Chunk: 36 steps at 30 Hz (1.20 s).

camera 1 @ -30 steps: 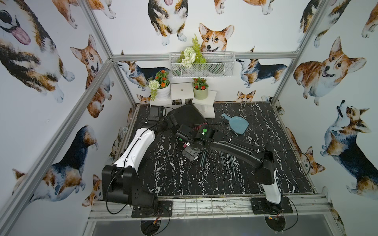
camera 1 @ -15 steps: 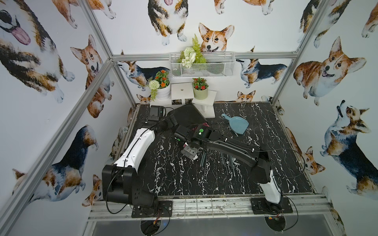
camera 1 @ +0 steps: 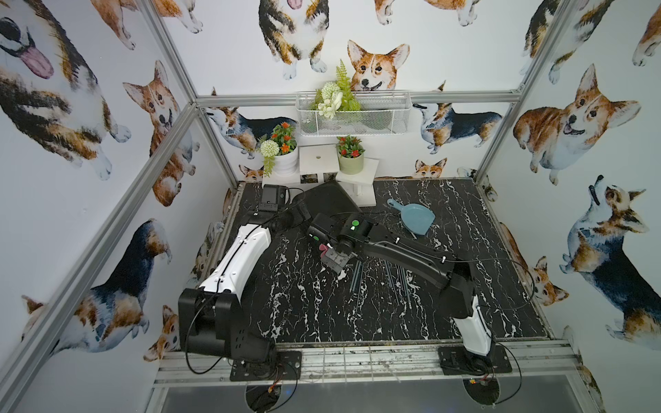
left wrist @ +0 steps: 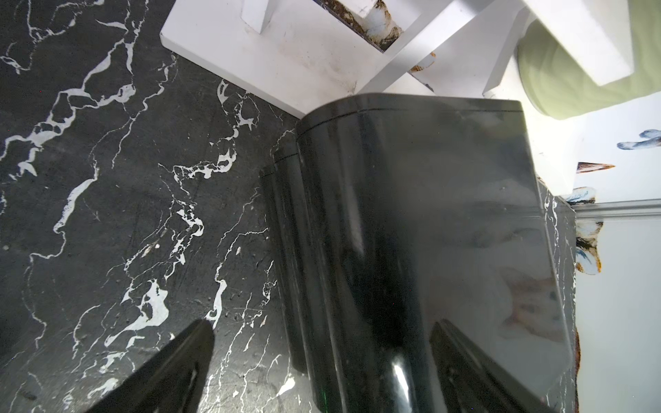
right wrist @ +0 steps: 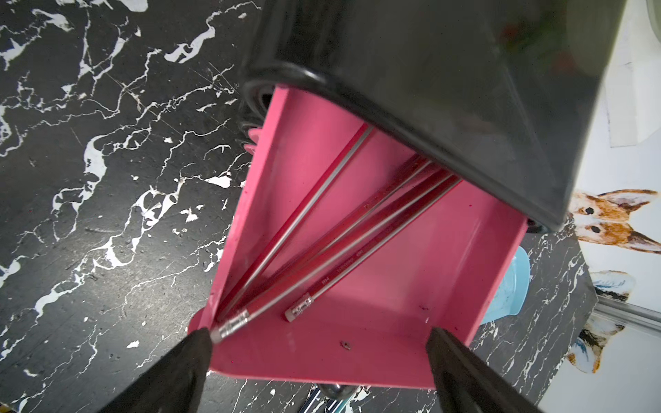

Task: Please place the pencils in the drawer according to their color
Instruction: Adjust the pencil in the drawer, then close the drawer in the storage box.

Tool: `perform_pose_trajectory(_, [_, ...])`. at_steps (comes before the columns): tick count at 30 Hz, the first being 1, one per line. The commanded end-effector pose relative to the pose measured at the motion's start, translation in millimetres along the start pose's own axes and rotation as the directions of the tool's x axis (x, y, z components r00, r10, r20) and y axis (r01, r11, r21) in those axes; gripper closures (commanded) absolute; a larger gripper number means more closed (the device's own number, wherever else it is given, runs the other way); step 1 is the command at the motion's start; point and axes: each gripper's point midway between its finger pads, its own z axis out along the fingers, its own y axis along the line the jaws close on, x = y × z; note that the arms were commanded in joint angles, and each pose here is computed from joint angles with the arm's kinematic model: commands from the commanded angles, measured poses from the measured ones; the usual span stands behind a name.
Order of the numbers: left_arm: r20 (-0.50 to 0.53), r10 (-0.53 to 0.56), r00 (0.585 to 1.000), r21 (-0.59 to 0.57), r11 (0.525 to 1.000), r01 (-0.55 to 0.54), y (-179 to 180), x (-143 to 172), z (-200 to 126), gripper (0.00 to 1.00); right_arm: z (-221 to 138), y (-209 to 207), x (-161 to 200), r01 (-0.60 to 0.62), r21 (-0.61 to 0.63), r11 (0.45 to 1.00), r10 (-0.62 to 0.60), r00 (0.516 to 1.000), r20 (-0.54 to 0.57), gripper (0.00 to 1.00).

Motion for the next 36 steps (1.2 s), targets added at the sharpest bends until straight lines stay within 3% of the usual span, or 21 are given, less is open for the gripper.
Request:
perform_pose_trajectory(1, [0.011, 0.000, 1.000, 0.009, 1.000, 0.000, -2.4, -3.0, -0.8, 0.00, -2.2, -9.7, -1.4, -0.028, 0.030, 0.999, 0.027, 1.000, 0.006, 0.00])
perform_pose_trajectory(6, [0.010, 0.001, 1.000, 0.010, 1.000, -0.001, -2.6, -2.8, -0.6, 0.00, -8.3, -18.7, -8.0, -0.082, 0.027, 0.996, 0.081, 0.996, 0.028, 0.01])
perform_pose_trajectory(12, [0.012, 0.003, 1.000, 0.011, 1.000, -0.003, -3.2, -3.6, -1.4, 0.00, -42.6, -36.9, -12.5, -0.193, -0.016, 0.981, 0.194, 0.976, 0.104, 0.07])
perform_pose_trajectory(18, [0.012, 0.002, 1.000, 0.007, 1.000, -0.002, -1.8, -2.9, -1.5, 0.00, -62.9, -50.8, 16.1, -0.405, -0.175, 0.897, 0.430, 0.892, 0.138, 0.22])
perform_pose_trajectory(21, [0.013, 0.001, 1.000, 0.009, 1.000, -0.001, -2.3, -3.4, -2.3, 0.00, -69.8, -45.4, 30.9, -0.446, -0.272, 0.852, 0.502, 0.845, 0.186, 0.32])
perform_pose_trajectory(27, [0.014, -0.001, 1.000, 0.006, 1.000, 0.001, -1.5, -2.9, -2.8, 0.00, -50.2, -24.0, 59.8, -0.502, -0.396, 0.769, 0.609, 0.763, 0.215, 0.47])
perform_pose_trajectory(36, [0.013, 0.001, 1.000, 0.003, 1.000, -0.001, -1.5, -3.5, -1.9, 0.00, -10.9, -14.7, 79.1, -0.536, -0.385, 0.751, 0.644, 0.724, 0.247, 0.54])
